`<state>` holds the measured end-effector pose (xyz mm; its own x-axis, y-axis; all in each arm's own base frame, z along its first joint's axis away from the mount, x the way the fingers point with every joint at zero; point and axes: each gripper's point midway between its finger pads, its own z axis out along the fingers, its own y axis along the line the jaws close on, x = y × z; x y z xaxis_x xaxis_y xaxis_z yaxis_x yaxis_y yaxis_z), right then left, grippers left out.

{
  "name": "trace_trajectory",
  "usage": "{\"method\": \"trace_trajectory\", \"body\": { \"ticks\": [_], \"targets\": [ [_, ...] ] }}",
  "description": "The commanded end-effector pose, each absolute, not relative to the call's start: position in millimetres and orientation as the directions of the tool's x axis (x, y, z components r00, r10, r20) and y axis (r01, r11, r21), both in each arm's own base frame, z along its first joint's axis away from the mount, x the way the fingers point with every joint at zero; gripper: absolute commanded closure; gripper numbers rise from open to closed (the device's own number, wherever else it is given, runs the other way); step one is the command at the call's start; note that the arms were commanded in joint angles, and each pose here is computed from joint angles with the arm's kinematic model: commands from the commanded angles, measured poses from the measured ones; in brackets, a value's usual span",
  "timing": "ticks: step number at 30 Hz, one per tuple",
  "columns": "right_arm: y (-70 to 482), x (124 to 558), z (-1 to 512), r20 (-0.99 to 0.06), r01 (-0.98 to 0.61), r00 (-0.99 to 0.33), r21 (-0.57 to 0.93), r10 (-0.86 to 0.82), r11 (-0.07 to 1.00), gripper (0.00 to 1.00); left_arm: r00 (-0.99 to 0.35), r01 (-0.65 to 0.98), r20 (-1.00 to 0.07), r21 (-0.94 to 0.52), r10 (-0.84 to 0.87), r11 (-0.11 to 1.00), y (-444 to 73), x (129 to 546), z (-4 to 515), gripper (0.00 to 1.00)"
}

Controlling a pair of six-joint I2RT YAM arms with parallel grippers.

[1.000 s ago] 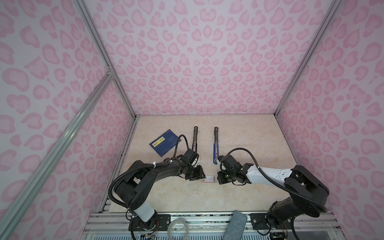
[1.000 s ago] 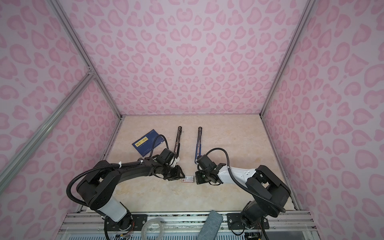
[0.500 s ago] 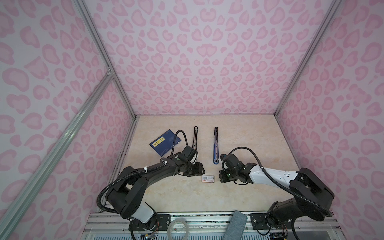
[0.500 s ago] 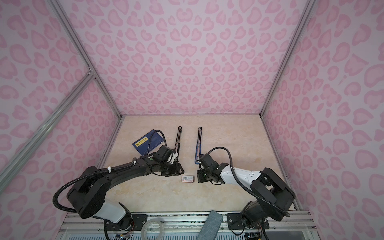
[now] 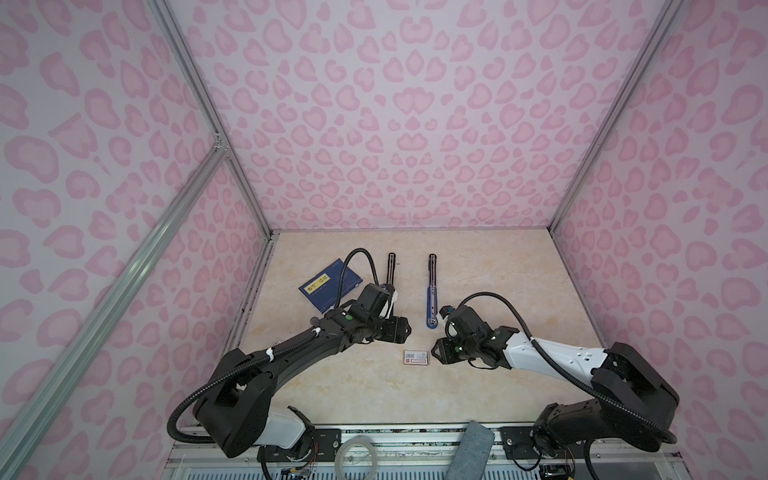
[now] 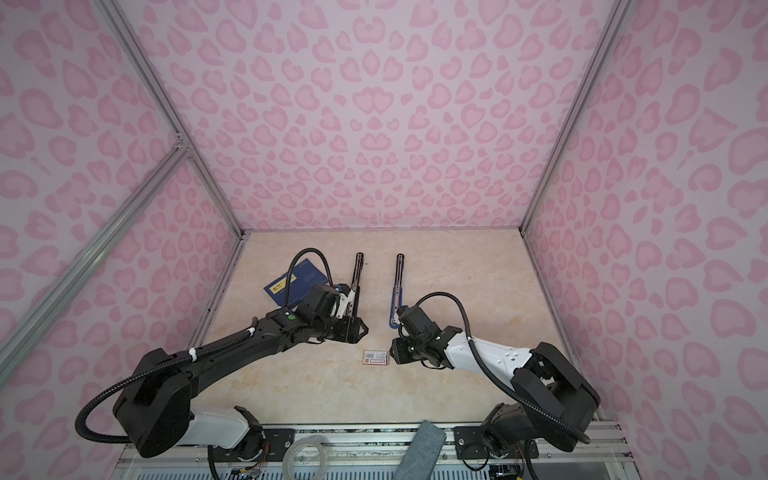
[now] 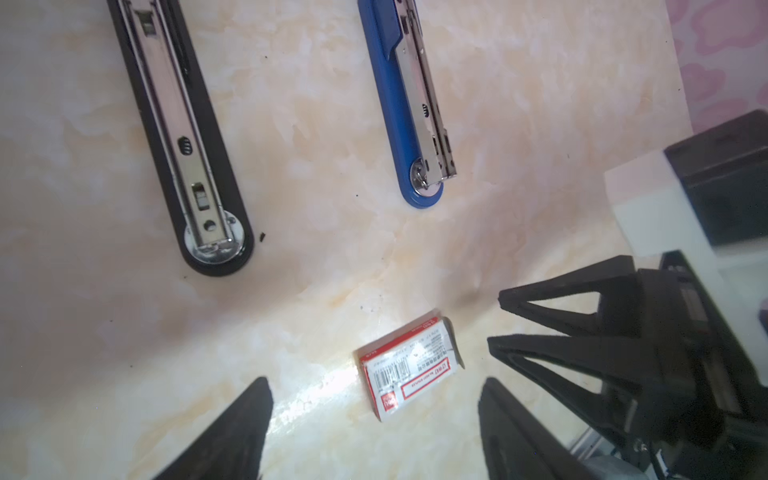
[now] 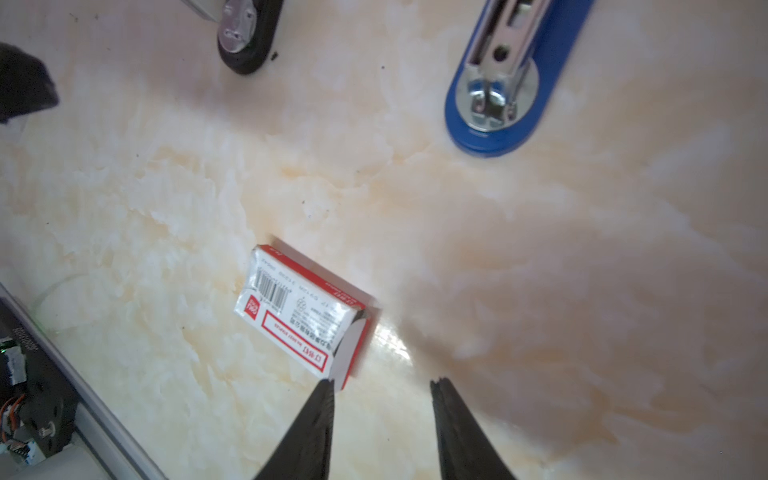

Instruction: Load the staples into the stapler

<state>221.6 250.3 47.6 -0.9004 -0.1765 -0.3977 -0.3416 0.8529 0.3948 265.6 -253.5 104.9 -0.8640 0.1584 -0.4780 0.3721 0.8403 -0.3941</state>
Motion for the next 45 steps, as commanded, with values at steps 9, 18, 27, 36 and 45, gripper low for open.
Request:
{"method": "trace_trajectory", "body": {
  "ticks": [9, 18, 27, 36, 45],
  "targets": [
    [267.6, 217.6, 29.1, -0.364, -0.358, -0.906, 0.381, -0.217, 0.852, 0.61, -0.83, 0.409, -0.521, -0.322, 0.201, 0.854, -246.1, 271.7, 106.0, 0.19],
    [258.3, 222.1, 24.8, -0.358, -0.334, -0.911, 0.35, -0.205, 0.875, 0.85, -0.824, 0.441, -0.517, -0.329, 0.232, 0.835, -251.0, 269.6, 102.6, 0.2],
    [261.8, 223.0, 24.6, -0.352, -0.349, -0.909, 0.355, -0.222, 0.867, 1.0, -0.816, 0.486, -0.512, -0.355, 0.269, 0.798, -258.6, 263.2, 98.3, 0.2],
    [240.8, 222.2, 26.5, -0.344, -0.337, -0.917, 0.39, -0.203, 0.857, 1.0, -0.678, 0.668, -0.618, -0.293, 0.398, 0.684, -275.0, 243.8, 102.2, 0.18],
    [221.0, 218.7, 24.6, -0.332, -0.324, -0.924, 0.41, -0.191, 0.853, 1.0, -0.409, 0.889, -0.704, -0.166, 0.58, 0.426, -299.1, 214.0, 90.3, 0.19]
  ]
}}
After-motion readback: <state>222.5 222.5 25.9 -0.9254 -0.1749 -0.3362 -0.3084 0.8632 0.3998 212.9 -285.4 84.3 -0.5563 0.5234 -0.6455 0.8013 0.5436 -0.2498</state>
